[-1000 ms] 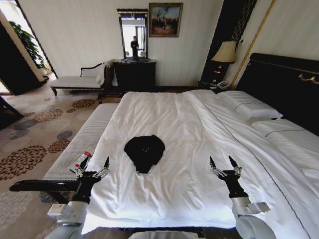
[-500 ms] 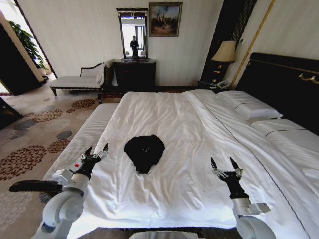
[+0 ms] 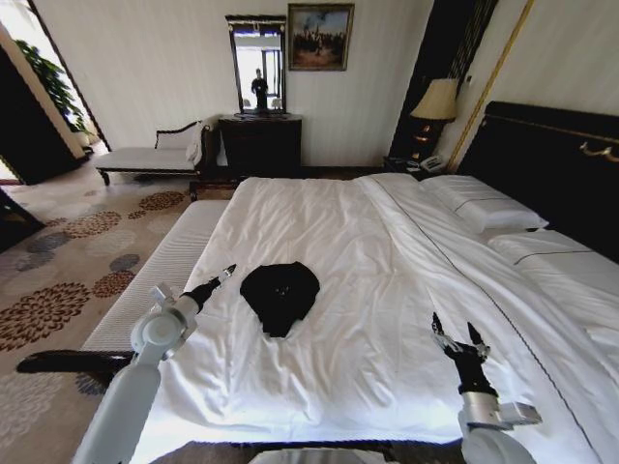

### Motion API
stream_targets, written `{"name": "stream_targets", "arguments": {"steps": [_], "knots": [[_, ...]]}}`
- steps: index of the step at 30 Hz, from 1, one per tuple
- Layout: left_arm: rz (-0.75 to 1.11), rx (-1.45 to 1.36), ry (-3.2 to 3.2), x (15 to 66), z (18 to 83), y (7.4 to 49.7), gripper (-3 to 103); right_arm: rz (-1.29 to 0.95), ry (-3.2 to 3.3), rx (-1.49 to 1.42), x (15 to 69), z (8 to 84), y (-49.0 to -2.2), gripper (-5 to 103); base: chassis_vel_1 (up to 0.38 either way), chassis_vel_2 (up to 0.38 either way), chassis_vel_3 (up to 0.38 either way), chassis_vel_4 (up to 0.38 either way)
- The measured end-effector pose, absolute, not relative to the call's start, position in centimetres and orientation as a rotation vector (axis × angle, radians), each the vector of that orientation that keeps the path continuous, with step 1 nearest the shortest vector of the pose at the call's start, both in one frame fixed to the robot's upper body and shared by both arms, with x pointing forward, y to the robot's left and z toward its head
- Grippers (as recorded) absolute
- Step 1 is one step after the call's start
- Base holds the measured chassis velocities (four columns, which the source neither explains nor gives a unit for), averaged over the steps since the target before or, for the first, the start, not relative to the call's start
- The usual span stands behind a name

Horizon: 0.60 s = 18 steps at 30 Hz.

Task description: Fold the clothes on the bed.

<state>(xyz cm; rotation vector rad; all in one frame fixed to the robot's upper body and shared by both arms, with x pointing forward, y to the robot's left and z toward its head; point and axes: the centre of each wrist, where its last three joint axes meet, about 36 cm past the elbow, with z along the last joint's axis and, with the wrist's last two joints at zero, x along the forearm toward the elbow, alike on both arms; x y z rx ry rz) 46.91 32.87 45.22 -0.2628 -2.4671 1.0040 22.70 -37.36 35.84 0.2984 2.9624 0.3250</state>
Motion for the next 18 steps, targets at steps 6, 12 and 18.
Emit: {"name": "stream_targets", "arguments": {"steps": [6,12,18], "knots": [[0.982,-0.233,-2.436,50.7,43.9,31.9,100,0.321,2.968,0.303,22.9,35.7,-37.5,100,0.000,0.000,0.000,0.000],[0.964,-0.154,-2.457,55.1,43.3,31.6,100,0.284,2.987,0.316,22.7,35.3,-38.4,100,0.000,0.000,0.000,0.000],[1.034,-0.056,-2.387,54.9,39.9,33.7,100,0.253,2.994,0.324,22.6,35.2,-38.5,100,0.000,0.000,0.000,0.000]]}}
